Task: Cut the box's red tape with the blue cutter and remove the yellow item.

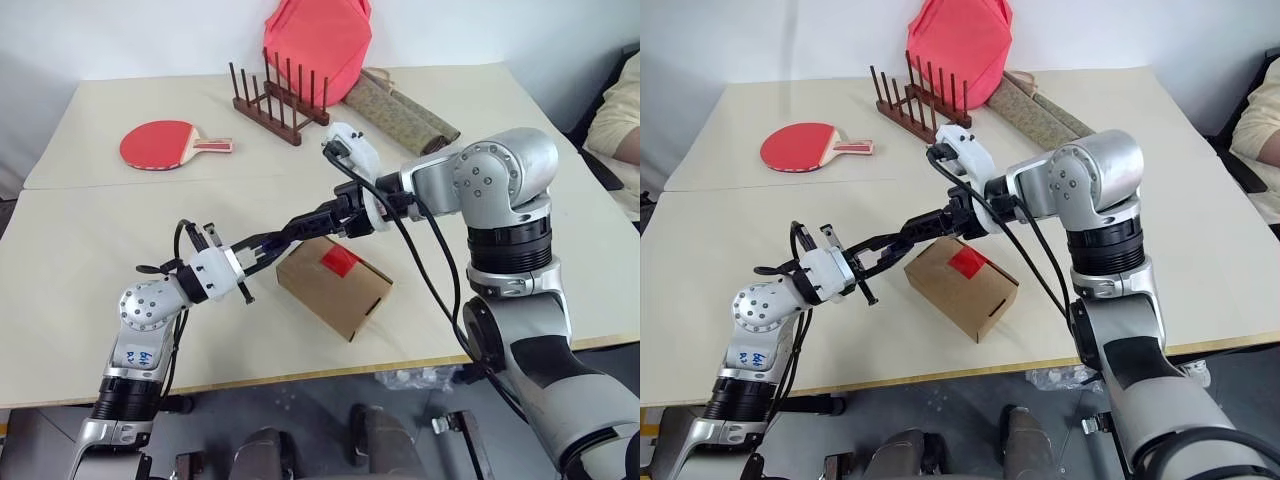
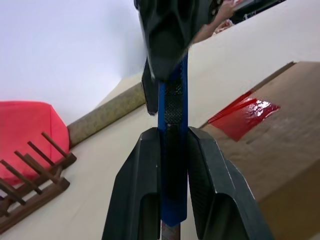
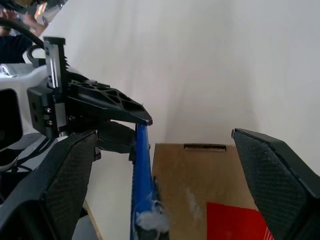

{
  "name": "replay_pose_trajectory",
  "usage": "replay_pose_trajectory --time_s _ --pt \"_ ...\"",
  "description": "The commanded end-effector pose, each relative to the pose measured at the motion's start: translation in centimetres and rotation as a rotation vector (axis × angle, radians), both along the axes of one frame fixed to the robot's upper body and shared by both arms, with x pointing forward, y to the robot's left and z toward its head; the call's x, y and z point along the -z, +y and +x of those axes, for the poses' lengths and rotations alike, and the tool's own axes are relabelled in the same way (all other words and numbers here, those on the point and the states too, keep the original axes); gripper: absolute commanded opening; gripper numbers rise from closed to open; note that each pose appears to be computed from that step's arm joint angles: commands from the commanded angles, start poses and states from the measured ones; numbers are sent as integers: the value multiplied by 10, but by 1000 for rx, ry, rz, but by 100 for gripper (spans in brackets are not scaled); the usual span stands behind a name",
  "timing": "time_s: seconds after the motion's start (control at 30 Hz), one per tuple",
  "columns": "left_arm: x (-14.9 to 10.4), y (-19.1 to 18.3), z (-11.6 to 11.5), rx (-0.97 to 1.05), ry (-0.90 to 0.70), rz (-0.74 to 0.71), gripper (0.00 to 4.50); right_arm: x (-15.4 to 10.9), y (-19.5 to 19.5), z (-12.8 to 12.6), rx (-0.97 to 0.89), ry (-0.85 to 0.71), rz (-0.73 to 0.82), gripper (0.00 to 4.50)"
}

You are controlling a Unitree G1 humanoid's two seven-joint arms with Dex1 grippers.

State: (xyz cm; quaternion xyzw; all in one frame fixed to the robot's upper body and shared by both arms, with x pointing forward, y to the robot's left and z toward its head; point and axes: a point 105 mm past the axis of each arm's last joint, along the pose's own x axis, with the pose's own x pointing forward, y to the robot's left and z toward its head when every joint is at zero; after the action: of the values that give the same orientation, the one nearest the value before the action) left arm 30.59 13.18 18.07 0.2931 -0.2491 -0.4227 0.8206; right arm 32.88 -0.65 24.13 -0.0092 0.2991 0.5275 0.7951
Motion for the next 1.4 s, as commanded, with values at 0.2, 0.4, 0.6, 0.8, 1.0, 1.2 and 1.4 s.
replay_pose_trajectory --time_s 0.2,0.4,0.6,0.8,1.0,1.2,1.4 --pt "-11 2 -5 -1 -46 0 40 -2 -8 3 14 0 -5 447" --pt "-10 3 -4 -3 -47 4 40 -3 -15 4 17 1 -16 305" --pt "-10 4 -3 -6 -47 5 40 -4 -15 3 6 6 -12 108" --pt "-8 3 -1 -16 -30 -7 40 -17 -12 -1 -19 -14 42 17" --pt "-9 16 11 -100 114 -124 203 -29 -18 2 10 -52 81 17" --pt "-29 58 9 -183 196 -268 373 -39 -29 7 66 -90 116 17" --pt "-20 80 -22 -120 487 -372 450 -48 -40 12 113 -124 150 17"
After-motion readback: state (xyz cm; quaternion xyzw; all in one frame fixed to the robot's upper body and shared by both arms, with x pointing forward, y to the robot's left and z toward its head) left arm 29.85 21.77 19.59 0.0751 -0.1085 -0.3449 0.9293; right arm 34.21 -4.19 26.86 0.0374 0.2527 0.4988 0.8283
